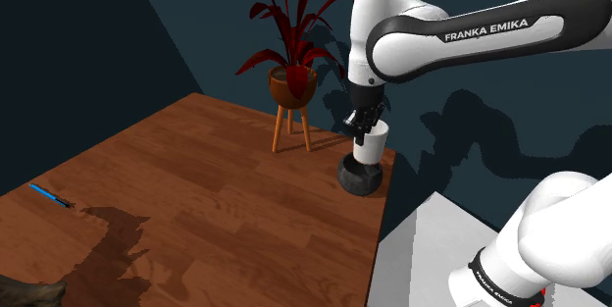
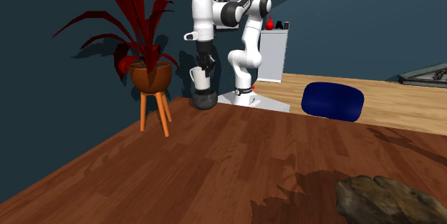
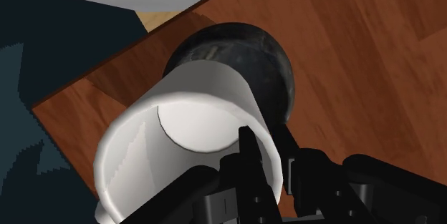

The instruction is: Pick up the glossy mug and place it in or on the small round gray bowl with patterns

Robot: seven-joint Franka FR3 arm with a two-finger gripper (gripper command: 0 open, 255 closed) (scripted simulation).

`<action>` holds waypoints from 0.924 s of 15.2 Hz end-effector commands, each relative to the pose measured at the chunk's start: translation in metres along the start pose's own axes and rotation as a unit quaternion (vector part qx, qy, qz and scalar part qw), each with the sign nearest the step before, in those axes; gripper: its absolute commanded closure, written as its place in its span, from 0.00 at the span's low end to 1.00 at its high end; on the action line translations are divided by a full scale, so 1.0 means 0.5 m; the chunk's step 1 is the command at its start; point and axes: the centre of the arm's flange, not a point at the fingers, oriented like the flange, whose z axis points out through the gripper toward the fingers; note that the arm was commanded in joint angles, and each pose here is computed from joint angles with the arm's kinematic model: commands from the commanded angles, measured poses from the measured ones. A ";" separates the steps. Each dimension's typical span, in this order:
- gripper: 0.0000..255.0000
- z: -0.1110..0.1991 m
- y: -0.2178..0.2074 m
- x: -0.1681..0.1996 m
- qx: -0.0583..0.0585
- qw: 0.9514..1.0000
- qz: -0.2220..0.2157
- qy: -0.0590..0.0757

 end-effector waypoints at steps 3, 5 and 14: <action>1.00 0.028 -0.001 0.001 0.000 1.000 0.000 0.000; 1.00 0.028 -0.001 0.001 0.000 1.000 0.000 0.000; 0.00 0.028 -0.001 0.001 0.000 1.000 0.000 0.000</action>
